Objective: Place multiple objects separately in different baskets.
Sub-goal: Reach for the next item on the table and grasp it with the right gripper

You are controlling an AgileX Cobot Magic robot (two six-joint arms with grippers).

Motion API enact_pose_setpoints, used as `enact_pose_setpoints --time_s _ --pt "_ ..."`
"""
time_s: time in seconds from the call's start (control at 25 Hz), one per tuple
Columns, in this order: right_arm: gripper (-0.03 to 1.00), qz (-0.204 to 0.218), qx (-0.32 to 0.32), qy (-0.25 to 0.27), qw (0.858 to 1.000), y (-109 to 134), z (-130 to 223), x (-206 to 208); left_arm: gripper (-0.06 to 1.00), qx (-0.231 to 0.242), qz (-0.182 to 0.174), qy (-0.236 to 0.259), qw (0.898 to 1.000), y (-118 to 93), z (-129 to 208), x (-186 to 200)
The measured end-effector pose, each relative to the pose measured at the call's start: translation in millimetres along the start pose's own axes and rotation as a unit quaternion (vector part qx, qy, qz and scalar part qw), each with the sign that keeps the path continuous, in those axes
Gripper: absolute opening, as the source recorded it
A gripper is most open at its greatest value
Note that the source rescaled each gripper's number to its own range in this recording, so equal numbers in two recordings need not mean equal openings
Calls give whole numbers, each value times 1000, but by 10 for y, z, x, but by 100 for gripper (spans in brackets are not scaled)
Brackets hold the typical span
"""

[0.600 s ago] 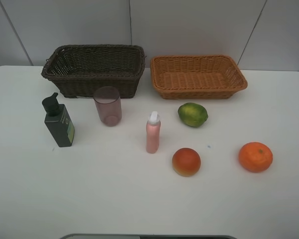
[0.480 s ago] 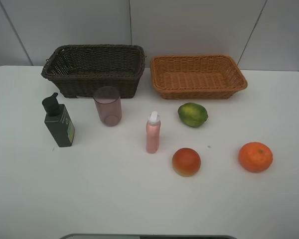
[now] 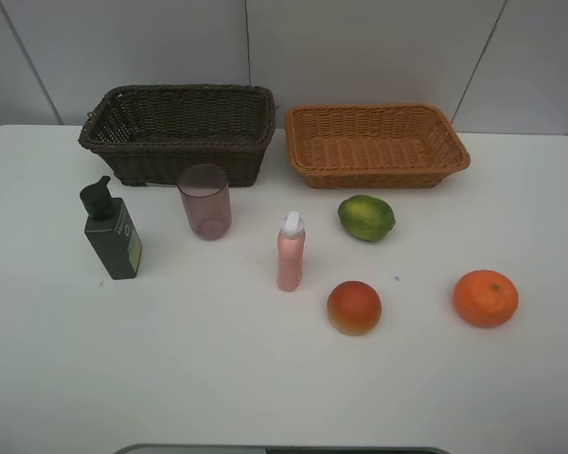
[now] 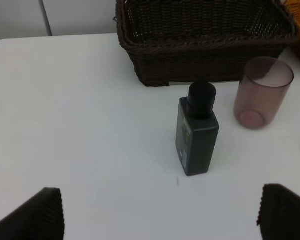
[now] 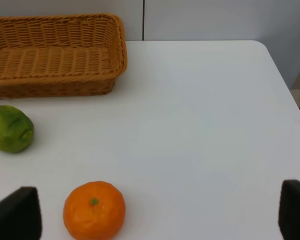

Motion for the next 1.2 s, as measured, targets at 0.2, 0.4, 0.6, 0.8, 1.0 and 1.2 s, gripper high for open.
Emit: enact_pose_setpoints --time_s 0.2,0.4,0.6,0.8,1.0,1.2 --pt "100 0 0 0 1000 0 0 0 100 0 0 0 1000 0 0 0" --pt "100 0 0 0 1000 0 0 0 100 0 0 0 1000 0 0 0" --pt "100 0 0 0 1000 0 0 0 100 0 0 0 1000 0 0 0" --pt "100 0 0 0 1000 0 0 0 100 0 0 0 1000 0 0 0" --pt "100 0 0 0 1000 0 0 0 100 0 0 0 1000 0 0 0" --pt "100 0 0 0 1000 0 0 0 100 0 0 0 1000 0 0 0"
Point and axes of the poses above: a point on each arm's last joint axis where the gripper is mounted, x pointing back along that axis away from the gripper, y along the wrist's bending axis when the last joint is at zero, z = x × y, the point moved 7 cm from there along -x, pointing out along that axis toward the gripper, and after that the axes turned 13 degrees about x, right-handed, at the moved point
